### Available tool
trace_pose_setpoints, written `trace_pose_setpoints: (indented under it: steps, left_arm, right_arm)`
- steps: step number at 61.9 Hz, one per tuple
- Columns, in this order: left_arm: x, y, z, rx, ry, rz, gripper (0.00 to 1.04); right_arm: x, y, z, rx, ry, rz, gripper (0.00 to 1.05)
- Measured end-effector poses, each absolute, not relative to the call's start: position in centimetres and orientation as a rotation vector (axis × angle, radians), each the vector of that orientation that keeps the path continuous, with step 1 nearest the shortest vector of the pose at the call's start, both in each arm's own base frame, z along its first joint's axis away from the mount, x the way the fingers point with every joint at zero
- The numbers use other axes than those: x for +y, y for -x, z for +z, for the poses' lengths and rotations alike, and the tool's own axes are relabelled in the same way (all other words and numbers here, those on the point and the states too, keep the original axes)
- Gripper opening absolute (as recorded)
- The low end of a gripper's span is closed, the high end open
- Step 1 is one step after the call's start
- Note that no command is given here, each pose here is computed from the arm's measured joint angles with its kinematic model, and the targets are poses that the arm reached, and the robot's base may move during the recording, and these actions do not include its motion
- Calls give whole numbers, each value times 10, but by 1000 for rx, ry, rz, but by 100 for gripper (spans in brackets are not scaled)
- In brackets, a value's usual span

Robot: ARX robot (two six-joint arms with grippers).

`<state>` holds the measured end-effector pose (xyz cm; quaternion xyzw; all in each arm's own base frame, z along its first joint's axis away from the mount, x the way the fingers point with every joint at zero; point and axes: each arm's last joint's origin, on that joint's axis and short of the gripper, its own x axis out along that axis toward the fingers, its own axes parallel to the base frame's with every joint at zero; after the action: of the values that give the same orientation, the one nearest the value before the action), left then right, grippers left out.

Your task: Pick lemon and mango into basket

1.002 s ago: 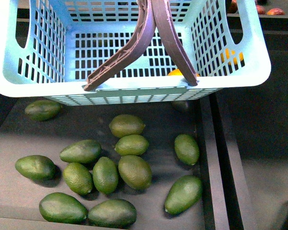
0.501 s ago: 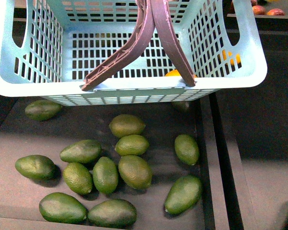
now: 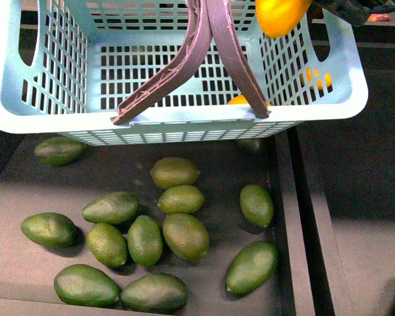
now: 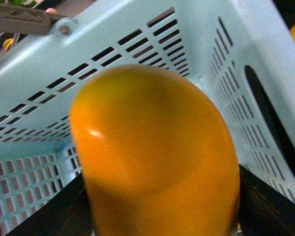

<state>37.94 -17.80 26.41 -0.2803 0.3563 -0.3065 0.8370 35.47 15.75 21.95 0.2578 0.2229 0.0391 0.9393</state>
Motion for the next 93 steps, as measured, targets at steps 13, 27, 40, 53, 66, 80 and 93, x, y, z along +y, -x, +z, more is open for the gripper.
trace_pose_setpoints:
  steps: [13, 27, 40, 53, 66, 80, 93]
  left_arm:
    - [-178, -379, 264, 752, 587, -651, 14]
    - [-178, -380, 263, 757, 597, -643, 14]
    - [-178, -380, 263, 759, 598, -646, 14]
    - [-178, -380, 263, 758, 598, -645, 14]
    - [-179, -379, 263, 760, 598, -650, 14]
    - [-178, -380, 263, 759, 597, -648, 14]
    - [-178, -380, 263, 759, 597, -648, 14]
  right_arm:
    - [150, -354, 225, 441, -543, 67, 96]
    - [98, -329, 243, 407, -498, -66, 96]
    - [55, -286, 229, 29, -164, -4, 65]
    - [35, -244, 208, 4, -34, 6, 30]
    - [21, -212, 193, 11, -8, 2, 2]
    - [11, -181, 181, 11, -6, 8, 2]
    - [1, -162, 175, 14, -6, 1, 2]
